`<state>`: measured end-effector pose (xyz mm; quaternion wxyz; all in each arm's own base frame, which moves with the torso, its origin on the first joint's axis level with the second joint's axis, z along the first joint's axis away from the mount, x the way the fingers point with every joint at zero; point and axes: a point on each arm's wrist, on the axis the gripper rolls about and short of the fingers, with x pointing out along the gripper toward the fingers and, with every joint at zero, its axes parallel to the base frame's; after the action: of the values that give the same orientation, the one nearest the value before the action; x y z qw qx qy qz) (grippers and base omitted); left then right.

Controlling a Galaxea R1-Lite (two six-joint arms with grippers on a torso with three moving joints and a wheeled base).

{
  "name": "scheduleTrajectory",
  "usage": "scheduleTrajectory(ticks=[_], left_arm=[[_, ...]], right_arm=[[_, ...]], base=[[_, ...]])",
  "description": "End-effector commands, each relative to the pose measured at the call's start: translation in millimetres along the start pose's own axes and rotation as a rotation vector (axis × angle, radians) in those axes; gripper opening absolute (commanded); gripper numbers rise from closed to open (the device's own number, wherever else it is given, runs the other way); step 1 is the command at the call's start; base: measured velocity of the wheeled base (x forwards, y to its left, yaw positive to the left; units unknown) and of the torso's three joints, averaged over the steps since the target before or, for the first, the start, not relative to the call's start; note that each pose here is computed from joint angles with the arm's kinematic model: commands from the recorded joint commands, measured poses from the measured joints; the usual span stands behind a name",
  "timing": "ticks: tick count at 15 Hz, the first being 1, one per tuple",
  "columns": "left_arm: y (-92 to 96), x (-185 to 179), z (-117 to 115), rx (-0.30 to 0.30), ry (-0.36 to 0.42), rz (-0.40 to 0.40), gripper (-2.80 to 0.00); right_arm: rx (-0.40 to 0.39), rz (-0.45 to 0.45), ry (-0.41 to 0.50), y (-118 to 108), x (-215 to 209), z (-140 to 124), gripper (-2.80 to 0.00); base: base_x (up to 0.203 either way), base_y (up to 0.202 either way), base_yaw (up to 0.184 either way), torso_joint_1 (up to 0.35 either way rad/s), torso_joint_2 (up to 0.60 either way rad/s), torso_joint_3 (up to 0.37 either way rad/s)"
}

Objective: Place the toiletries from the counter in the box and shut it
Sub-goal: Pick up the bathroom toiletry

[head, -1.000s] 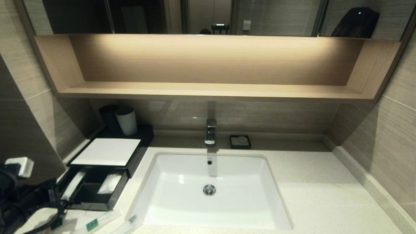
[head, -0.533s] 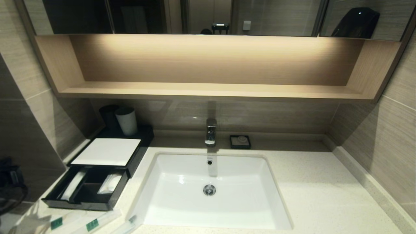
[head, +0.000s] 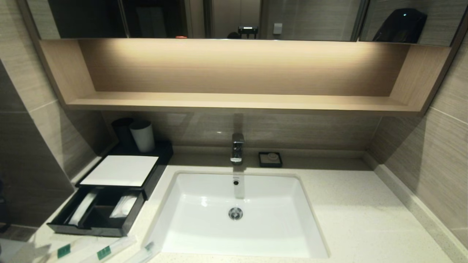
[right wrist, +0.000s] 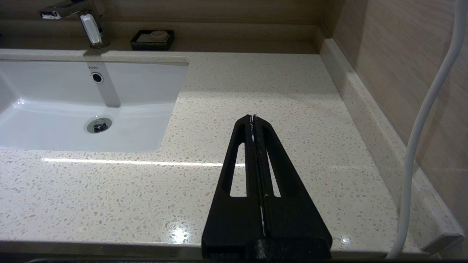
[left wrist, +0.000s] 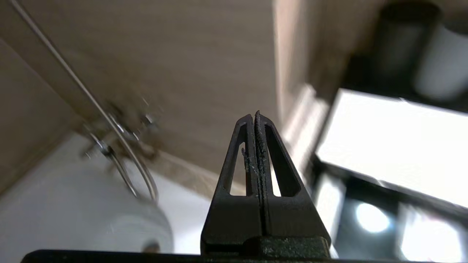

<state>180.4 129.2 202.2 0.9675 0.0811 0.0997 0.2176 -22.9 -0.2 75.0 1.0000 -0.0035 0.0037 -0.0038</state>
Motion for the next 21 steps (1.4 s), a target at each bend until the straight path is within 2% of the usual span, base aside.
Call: scheduleTrajectory(ticks=[1, 3, 7, 10, 12, 14, 17, 19, 21], left_arm=[[-3.3, -27.0, 12.1, -0.036, 0.199, -0.101, -2.80], [-6.7, -36.2, 13.0, -0.023, 0.302, -0.226, -2.80], [-11.6, -42.3, 1.1, 0.161, 0.382, -0.370, -2.80], [-16.2, -50.5, -11.2, 0.263, 0.495, -0.479, -2.80], [-17.9, -53.4, -18.6, 0.313, 0.543, -0.552, -2.80], [-19.7, -57.9, -23.3, 0.370, 0.575, -0.609, -2.80], [-19.3, -69.9, -33.2, 0.435, 0.661, -0.695, -2.80], [-13.4, -71.1, -41.7, 0.490, 0.712, -0.727, -2.80], [-8.3, -69.0, -50.2, 0.517, 0.761, -0.753, -2.80]], right_arm=[[-0.001, 0.000, -0.001, 0.0, -0.1, -0.1, -2.80], [-0.001, 0.000, 0.000, 0.0, 0.0, -0.1, -2.80], [-0.001, 0.000, 0.000, 0.0, 0.0, -0.1, -2.80], [-0.001, 0.000, 0.000, 0.0, 0.0, -0.1, -2.80], [-0.001, 0.000, 0.000, 0.0, 0.0, -0.1, -2.80], [-0.001, 0.000, 0.000, 0.0, 0.0, -0.1, -2.80], [-0.001, 0.000, 0.000, 0.0, 0.0, -0.1, -2.80], [-0.001, 0.000, 0.000, 0.0, 0.0, -0.1, -2.80], [-0.001, 0.000, 0.000, 0.0, 0.0, -0.1, -2.80]], base=[[0.000, 0.000, 0.000, 0.000, 0.00, 0.000], [0.000, 0.000, 0.000, 0.000, 0.00, 0.000], [0.000, 0.000, 0.000, 0.000, 0.00, 0.000], [0.000, 0.000, 0.000, 0.000, 0.00, 0.000], [0.000, 0.000, 0.000, 0.000, 0.00, 0.000], [0.000, 0.000, 0.000, 0.000, 0.00, 0.000], [0.000, 0.000, 0.000, 0.000, 0.00, 0.000], [0.000, 0.000, 0.000, 0.000, 0.00, 0.000], [0.000, 0.000, 0.000, 0.000, 0.00, 0.000]])
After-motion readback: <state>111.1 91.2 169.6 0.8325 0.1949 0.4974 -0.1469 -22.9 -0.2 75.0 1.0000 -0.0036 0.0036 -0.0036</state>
